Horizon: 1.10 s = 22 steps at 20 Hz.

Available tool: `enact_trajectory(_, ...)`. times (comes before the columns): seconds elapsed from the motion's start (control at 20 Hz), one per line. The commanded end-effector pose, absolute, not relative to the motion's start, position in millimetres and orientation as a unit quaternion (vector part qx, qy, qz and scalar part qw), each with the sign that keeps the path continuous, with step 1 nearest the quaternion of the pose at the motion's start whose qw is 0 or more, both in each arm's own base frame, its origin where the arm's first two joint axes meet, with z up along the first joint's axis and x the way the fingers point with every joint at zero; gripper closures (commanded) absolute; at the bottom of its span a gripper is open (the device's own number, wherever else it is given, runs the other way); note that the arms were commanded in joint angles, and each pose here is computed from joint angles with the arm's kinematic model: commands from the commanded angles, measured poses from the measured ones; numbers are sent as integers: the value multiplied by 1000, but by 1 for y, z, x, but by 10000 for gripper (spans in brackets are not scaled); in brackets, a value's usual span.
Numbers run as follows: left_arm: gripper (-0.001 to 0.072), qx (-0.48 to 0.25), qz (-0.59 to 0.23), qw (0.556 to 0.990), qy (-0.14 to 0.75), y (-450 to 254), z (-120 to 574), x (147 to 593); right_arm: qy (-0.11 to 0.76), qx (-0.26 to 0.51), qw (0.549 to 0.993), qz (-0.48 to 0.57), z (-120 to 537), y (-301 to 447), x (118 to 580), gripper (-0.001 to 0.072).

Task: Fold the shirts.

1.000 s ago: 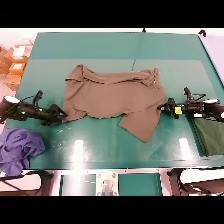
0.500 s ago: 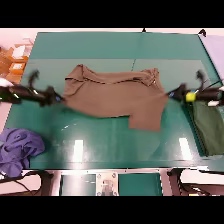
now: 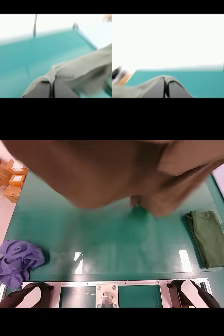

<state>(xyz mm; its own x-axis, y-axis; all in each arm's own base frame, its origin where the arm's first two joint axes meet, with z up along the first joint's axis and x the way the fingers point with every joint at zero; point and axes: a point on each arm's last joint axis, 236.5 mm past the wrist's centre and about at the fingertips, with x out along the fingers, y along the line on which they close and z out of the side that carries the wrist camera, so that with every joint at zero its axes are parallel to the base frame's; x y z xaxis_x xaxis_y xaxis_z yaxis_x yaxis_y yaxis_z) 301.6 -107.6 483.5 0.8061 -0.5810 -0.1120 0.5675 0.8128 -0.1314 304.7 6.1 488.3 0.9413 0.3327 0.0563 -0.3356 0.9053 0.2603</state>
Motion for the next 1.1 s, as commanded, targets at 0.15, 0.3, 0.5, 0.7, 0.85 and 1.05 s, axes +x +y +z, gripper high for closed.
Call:
enact_trajectory(0.15, 684, 17, -236, 972, 1, -101, 528, 239, -142, 20, 986, 82, 568, 39, 222, 691)
enact_trajectory(0.3, 683, -15, -230, 970, 71, -87, 482, 281, -109, 64, 988, 87, 545, 12, 251, 690)
enact_trajectory(0.5, 683, -86, -267, 938, 202, -79, 376, 363, -4, 164, 978, 126, 450, -24, 327, 690)
enact_trajectory(0.7, 683, -141, -311, 881, 328, -98, 243, 446, 139, 264, 943, 147, 291, -23, 430, 690)
enact_trajectory(0.85, 683, -176, -309, 844, 402, -112, 139, 500, 243, 329, 905, 119, 159, -26, 495, 690)
enact_trajectory(1.05, 683, -214, -255, 835, 438, -103, 32, 553, 338, 412, 842, 87, 24, -38, 541, 690)
